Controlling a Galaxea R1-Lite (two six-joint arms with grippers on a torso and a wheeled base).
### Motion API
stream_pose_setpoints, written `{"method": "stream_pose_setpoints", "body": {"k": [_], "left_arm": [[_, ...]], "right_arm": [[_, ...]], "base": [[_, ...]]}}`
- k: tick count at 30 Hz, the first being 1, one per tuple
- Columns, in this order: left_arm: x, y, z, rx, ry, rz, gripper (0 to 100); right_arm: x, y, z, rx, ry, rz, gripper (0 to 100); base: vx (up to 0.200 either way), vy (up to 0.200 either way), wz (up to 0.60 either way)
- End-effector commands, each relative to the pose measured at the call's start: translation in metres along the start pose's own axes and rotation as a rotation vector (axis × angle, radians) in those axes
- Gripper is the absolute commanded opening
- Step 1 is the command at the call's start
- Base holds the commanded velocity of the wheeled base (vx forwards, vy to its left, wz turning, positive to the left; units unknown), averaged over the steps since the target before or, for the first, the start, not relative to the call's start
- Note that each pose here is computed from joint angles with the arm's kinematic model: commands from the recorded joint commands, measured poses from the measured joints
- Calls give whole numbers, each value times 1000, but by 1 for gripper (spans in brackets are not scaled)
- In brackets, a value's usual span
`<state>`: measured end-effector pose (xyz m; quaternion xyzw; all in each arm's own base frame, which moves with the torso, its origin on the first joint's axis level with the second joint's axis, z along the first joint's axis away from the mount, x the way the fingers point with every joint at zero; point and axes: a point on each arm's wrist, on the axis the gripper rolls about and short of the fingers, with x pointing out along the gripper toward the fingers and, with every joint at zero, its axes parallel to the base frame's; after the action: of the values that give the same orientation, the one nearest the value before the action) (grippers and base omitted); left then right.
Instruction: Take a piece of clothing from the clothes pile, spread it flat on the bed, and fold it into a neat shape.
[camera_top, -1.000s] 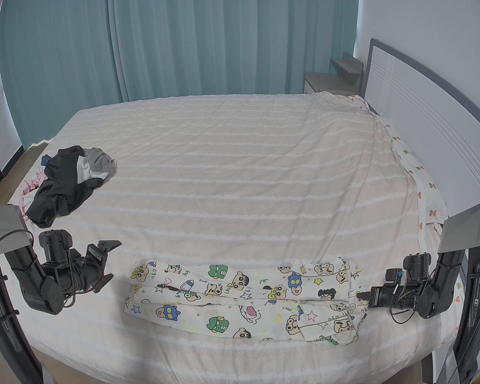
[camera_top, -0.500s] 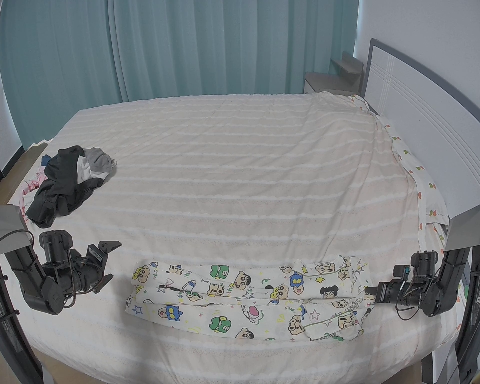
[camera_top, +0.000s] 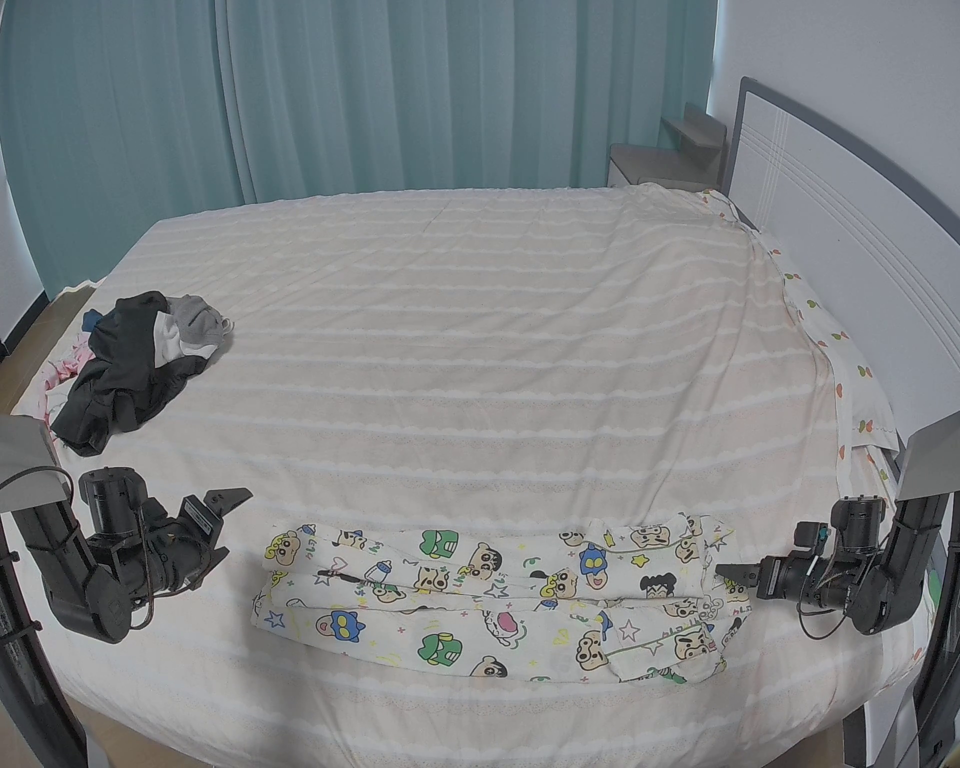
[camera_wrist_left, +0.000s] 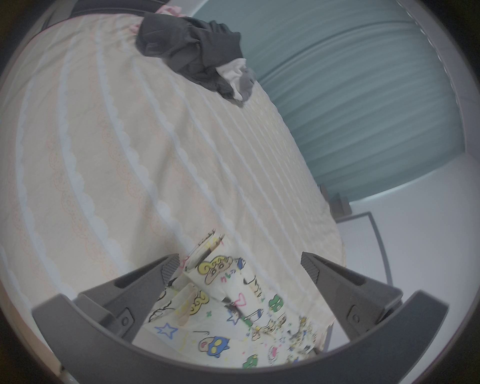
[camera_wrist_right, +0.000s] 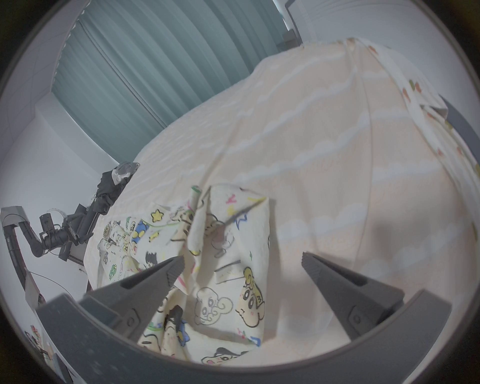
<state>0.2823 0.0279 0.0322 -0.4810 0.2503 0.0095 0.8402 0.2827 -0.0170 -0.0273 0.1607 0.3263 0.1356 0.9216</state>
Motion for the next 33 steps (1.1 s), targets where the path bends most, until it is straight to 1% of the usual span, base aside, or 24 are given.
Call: {"method": "stream_pose_setpoints", "body": {"k": [1,3,5,6,8,9,11,12,14,15,17,18,19,21,24,29,30,33], "left_arm": [[4,2,-19,85,78,21,100],[7,0,-27,123,120,33,100],[8,0,-32,169,152,51,100],[9,1,-34,200,161,66,100],[11,2,-35,263,162,99,100],[12,2,-35,281,162,114,100],[12,1,-35,302,175,126,100],[14,1,-35,311,199,150,100],[14,-3,-31,320,219,169,100],[14,-5,-30,323,224,173,100],[14,-9,-27,335,252,193,100],[14,-9,-27,335,252,193,100],[19,-11,-24,377,268,198,100],[24,-16,-20,411,256,187,100],[32,-16,-17,420,250,184,100],[45,-10,-20,472,292,205,100],[49,-6,-22,483,308,221,100],[57,0,-24,500,314,245,100]], "right_arm": [[-30,12,8,-21,-81,-17,100],[-41,17,6,-36,-117,-78,100],[-52,21,6,-51,-179,-134,100],[-57,23,6,-58,-206,-167,100],[-68,26,7,-51,-227,-212,100],[-73,28,9,-50,-246,-219,100],[-81,32,10,-39,-262,-216,100],[-86,36,10,-19,-274,-208,100],[-89,40,11,-6,-289,-194,100],[-88,41,11,-6,-285,-188,100],[-87,49,4,-15,-248,-164,100],[-87,49,4,-15,-248,-164,100],[-87,54,1,-26,-237,-145,100],[-87,57,2,-35,-241,-135,100],[-89,59,4,-40,-256,-130,100],[-91,59,5,-47,-263,-130,100],[-90,59,4,-49,-260,-131,100],[-90,59,4,-49,-260,-131,100]], "base": [[0,0,0],[0,0,0],[0,0,0],[0,0,0],[0,0,0],[0,0,0],[0,0,0],[0,0,0],[0,0,0],[0,0,0],[0,0,0],[0,0,0],[0,0,0],[0,0,0],[0,0,0],[0,0,0],[0,0,0],[0,0,0]]}}
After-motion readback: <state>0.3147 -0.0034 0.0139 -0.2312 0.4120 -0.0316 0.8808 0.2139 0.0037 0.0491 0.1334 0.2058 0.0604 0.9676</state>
